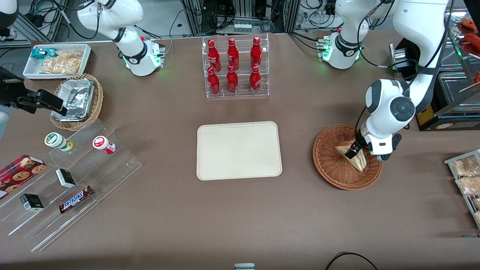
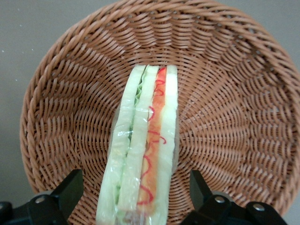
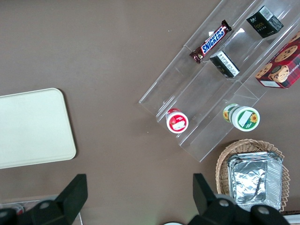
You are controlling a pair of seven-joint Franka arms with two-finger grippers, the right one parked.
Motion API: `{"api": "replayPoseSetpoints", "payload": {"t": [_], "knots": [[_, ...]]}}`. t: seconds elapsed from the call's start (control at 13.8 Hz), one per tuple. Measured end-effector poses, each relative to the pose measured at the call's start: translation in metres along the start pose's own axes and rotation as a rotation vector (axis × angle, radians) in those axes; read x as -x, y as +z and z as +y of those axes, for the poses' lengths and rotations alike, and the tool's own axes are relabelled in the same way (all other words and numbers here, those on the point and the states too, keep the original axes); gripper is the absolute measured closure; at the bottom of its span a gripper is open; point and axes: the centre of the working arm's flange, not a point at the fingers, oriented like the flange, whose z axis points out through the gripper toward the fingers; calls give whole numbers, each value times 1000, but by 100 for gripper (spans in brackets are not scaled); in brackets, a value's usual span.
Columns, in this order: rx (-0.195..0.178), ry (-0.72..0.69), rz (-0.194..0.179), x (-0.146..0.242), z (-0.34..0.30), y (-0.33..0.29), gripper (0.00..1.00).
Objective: Place sandwich from basket to tray
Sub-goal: 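Close the left gripper on the sandwich and lift it from the basket, then carry the sandwich with the left gripper over the cream tray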
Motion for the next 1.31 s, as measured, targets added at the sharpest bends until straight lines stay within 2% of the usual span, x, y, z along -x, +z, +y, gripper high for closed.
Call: {"api": "replayPoseSetpoints", "payload": {"t": [0.15,0.22,0.44,0.51,0.65,0.8,0.94,1.31], "knots": [[-8,-11,-7,0,0,7,4],[-8,-17,-7,0,0,7,11],[5,-18,1,-5,6,-1,47],[3,-17,0,-6,9,-5,56],[-22,-9,-14,-8,16,-19,69],[-79,89,-53,-5,27,-41,82],[-119,246,-88,12,46,-66,82],[-102,591,-77,99,111,-92,85]]}}
